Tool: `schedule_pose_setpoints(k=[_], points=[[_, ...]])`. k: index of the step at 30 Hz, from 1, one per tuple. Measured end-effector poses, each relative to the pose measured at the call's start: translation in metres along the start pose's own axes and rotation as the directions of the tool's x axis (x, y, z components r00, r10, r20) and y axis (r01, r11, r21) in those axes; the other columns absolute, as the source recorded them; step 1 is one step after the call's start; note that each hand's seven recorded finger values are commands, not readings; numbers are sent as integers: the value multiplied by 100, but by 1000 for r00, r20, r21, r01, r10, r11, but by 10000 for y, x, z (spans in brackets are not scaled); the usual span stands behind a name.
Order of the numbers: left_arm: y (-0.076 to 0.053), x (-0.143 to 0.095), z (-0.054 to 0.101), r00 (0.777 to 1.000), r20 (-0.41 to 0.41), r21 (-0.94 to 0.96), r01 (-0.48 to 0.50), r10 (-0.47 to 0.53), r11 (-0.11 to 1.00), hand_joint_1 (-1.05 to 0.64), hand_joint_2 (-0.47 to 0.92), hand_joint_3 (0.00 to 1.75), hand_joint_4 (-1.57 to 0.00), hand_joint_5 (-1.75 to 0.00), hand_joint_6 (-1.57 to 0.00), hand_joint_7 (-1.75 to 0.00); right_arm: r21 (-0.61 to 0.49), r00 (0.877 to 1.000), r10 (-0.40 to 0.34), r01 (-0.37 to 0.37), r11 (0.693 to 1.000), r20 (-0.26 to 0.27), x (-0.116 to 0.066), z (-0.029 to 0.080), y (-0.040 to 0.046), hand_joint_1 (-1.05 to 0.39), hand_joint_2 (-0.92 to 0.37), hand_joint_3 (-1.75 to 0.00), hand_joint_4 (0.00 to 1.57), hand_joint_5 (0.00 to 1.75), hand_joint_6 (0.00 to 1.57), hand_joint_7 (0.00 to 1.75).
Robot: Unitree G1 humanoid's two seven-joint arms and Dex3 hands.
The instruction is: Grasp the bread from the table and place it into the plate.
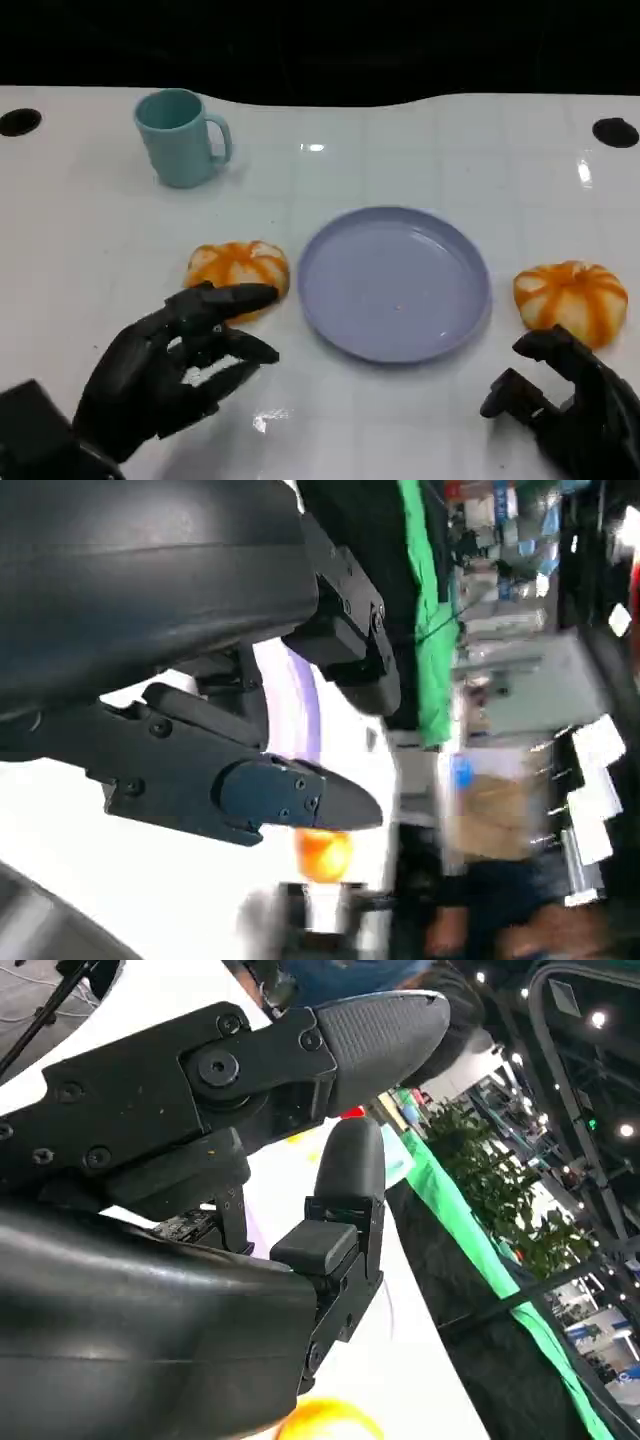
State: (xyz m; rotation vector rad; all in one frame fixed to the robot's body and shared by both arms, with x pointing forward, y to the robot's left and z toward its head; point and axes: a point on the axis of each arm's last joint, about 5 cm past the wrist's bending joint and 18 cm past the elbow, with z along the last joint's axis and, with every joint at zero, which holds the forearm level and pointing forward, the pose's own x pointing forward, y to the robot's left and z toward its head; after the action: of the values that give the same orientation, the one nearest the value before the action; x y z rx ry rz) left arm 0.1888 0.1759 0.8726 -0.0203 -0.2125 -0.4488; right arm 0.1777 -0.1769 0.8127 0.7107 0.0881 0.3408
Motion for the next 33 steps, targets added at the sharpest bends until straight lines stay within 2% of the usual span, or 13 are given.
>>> schedule_pose_setpoints(k=[4,8,12,15,18,19,24,27,33], points=[[92,56,144,1000,-11,326,22,-20,945,-53,91,8,-12,-60,-39,-3,1,1000,8,-8,1000,-3,18,-7,6,-50,-92,-15,67,149,56,119],[181,179,312,998,-23,628,53,-50,777,-54,88,1,-7,-47,-35,0,-1,1000,19,-19,1000,-3,40,-14,24,-51,-92,-17,67,148,56,119],[193,252,401,997,-25,772,66,-74,632,-54,87,0,-1,-37,-28,0,-7,1000,25,-25,1000,-1,46,-17,33,-51,-92,-17,68,147,57,118],[193,295,436,996,-33,822,77,-87,565,-54,86,0,-1,-36,-27,0,-10,1000,28,-28,1000,1,50,-18,37,-52,-92,-17,68,147,57,118],[195,297,441,996,-30,828,70,-81,556,-54,86,0,-1,-35,-27,0,-15,1000,28,-28,999,6,50,-15,38,-52,-92,-17,68,146,58,117],[192,297,439,996,-31,829,72,-83,555,-54,85,0,0,-24,-21,-1,-15,1000,28,-28,999,6,51,-15,38,-51,-92,-16,69,147,59,117],[240,551,499,989,-126,903,146,-75,405,-55,86,0,0,-3,-12,0,-8,999,39,-39,999,0,62,-26,35,-50,-92,-14,69,146,59,117],[232,690,521,984,-163,926,176,-67,334,-53,84,0,0,0,-9,0,-1,999,41,-41,999,-6,60,-29,30,-50,-92,-13,68,147,58,118],[197,859,431,958,-280,919,286,-63,272,-49,82,0,0,0,-10,-1,2,999,42,-42,999,-13,59,-24,23,-49,-92,-13,68,147,57,119]])
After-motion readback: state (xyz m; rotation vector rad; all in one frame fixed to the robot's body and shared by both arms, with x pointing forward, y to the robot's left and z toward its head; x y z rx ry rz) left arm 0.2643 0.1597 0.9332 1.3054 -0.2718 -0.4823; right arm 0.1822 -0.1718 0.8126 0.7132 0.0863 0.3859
